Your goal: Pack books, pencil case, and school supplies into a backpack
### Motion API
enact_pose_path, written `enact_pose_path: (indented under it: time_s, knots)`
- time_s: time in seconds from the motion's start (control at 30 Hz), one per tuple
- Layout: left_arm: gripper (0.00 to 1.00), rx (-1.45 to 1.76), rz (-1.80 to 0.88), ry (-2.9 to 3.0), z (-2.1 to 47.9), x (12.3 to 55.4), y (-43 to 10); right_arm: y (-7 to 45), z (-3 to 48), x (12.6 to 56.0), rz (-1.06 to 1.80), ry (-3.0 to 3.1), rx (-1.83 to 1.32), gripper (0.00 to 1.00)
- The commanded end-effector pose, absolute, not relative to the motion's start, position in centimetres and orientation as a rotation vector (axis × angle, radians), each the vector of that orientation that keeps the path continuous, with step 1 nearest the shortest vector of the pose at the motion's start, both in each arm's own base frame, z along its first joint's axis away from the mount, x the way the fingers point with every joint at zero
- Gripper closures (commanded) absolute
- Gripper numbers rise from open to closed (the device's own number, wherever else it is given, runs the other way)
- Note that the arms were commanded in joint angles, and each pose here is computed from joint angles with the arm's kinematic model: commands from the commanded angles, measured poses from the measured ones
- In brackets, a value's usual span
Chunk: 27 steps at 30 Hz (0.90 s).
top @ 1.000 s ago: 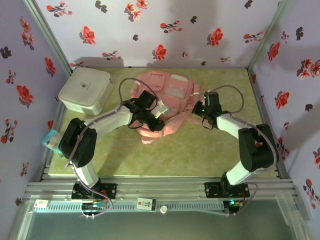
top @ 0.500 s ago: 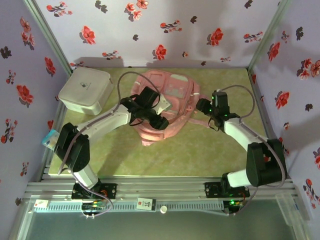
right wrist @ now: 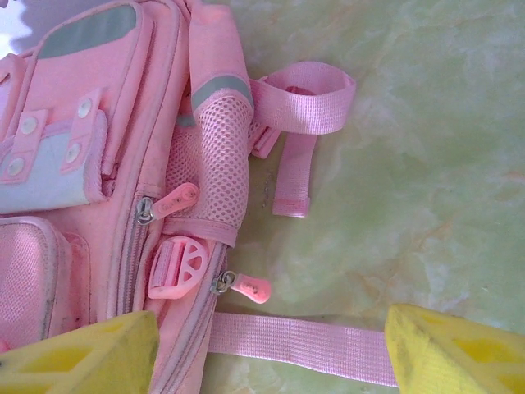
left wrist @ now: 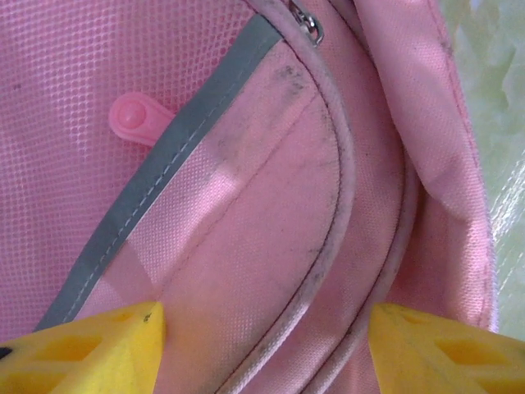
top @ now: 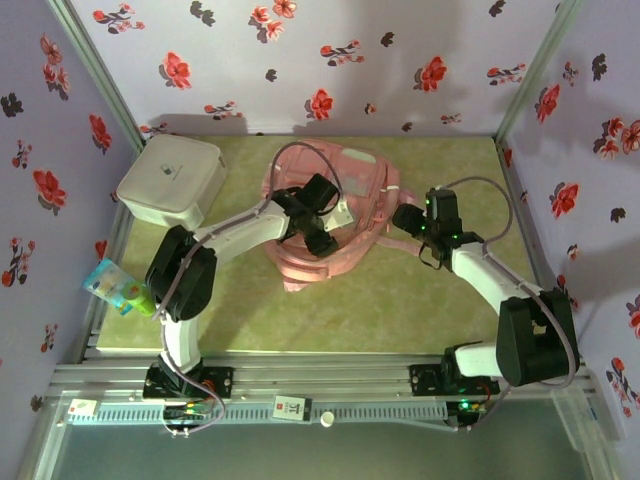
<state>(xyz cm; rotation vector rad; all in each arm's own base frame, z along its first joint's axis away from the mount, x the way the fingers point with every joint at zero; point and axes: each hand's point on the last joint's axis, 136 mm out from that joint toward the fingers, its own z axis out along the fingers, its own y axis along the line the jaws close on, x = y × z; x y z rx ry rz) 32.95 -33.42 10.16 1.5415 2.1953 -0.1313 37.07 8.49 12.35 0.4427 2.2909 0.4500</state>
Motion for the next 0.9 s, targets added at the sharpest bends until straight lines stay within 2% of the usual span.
enact_pose_path:
  time_s: [0.0,0.17,0.4,0.5,0.57,0.7,0.87]
  knots:
    - [0.38,1.623,-0.087,2.124,10.2,33.7,-34.2,8.6,12.6,36.7,0.476,2.288,0.460,0.27]
    - [0.43,1.623,-0.045,2.089,9.6,34.8,-34.5,8.7,12.7,36.7,0.485,2.283,0.460,0.27]
    - [0.43,1.686,-0.007,2.065,9.0,35.0,-34.4,8.8,13.2,36.9,0.493,2.277,0.456,0.26]
    - [0.45,1.709,0.001,2.063,8.7,35.0,-34.3,8.9,13.3,37.1,0.501,2.273,0.459,0.26]
    - [0.52,1.695,0.004,2.050,9.2,35.2,-34.4,8.9,13.4,37.1,0.501,2.272,0.460,0.26]
    - [0.72,1.617,-0.004,2.004,11.8,35.6,-34.7,9.7,13.9,37.2,0.553,2.262,0.428,0.26]
    - [0.88,1.509,-0.036,1.932,15.8,35.4,-34.6,12.2,15.4,38.3,0.714,2.221,0.325,0.26]
